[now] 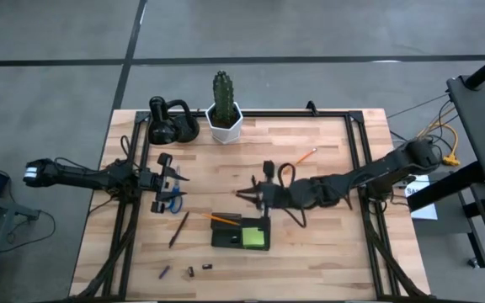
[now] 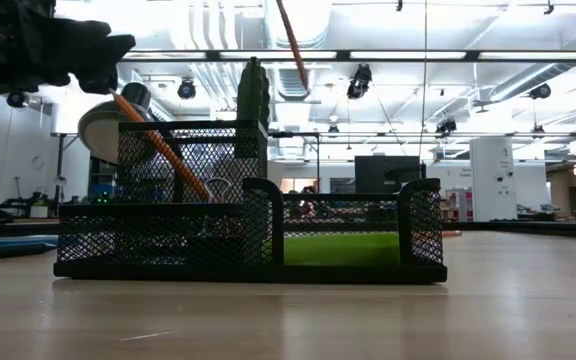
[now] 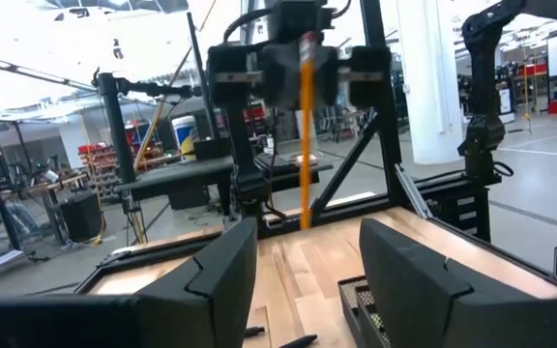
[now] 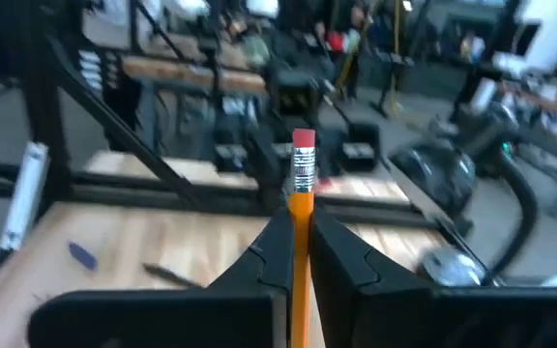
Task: Pick and place office supplies into organizer
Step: Put the bottom yellow pencil into the desk organizer
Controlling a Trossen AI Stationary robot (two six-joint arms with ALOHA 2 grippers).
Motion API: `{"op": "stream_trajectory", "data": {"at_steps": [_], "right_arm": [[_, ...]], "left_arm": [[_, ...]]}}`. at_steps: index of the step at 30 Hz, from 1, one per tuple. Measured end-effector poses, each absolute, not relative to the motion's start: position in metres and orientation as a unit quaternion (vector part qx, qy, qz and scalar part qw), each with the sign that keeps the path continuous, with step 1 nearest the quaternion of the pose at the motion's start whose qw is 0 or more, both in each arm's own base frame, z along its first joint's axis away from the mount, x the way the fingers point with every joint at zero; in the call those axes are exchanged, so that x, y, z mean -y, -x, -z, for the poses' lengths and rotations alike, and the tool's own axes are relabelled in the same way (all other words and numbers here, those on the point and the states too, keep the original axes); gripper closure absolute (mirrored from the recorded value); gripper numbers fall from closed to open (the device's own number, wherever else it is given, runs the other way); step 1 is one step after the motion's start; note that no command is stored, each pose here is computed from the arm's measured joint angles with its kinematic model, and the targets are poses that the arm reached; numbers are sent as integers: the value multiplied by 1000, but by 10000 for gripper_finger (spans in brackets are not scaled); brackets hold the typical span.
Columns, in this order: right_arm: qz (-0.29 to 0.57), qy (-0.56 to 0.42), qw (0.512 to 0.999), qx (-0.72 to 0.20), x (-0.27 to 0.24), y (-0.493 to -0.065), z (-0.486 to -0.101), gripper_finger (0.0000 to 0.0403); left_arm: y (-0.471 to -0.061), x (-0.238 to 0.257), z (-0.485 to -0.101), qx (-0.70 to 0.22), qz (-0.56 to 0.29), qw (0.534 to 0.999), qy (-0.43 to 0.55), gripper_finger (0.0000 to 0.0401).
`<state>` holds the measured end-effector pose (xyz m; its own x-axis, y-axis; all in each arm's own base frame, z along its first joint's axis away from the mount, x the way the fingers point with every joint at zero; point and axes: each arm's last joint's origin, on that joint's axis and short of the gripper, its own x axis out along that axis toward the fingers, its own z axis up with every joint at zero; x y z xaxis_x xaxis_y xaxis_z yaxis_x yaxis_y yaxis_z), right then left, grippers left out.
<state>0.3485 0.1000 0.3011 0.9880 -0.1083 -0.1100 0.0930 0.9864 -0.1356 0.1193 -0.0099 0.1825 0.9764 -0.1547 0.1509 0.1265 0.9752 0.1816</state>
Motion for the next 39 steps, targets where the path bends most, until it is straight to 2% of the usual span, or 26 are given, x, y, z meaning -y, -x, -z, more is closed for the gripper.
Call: {"op": "stream_trajectory", "data": {"at_steps": [14,24,33,39], "right_arm": [[28,66,996,60,-128,-390,-249,392],[-2,25,997,69,-131,-393,-242,392],[15,23,997,66,-123,-409,-208,392],[17,0,998,54,-117,-412,-203,392]], "left_arm": [[-119,10,-182,82,71,990,-86,232],[-119,10,-182,82,71,990,-86,232],[-119,10,-182,81,71,990,-86,232],[-119,10,-182,82,71,990,-86,232]]}}
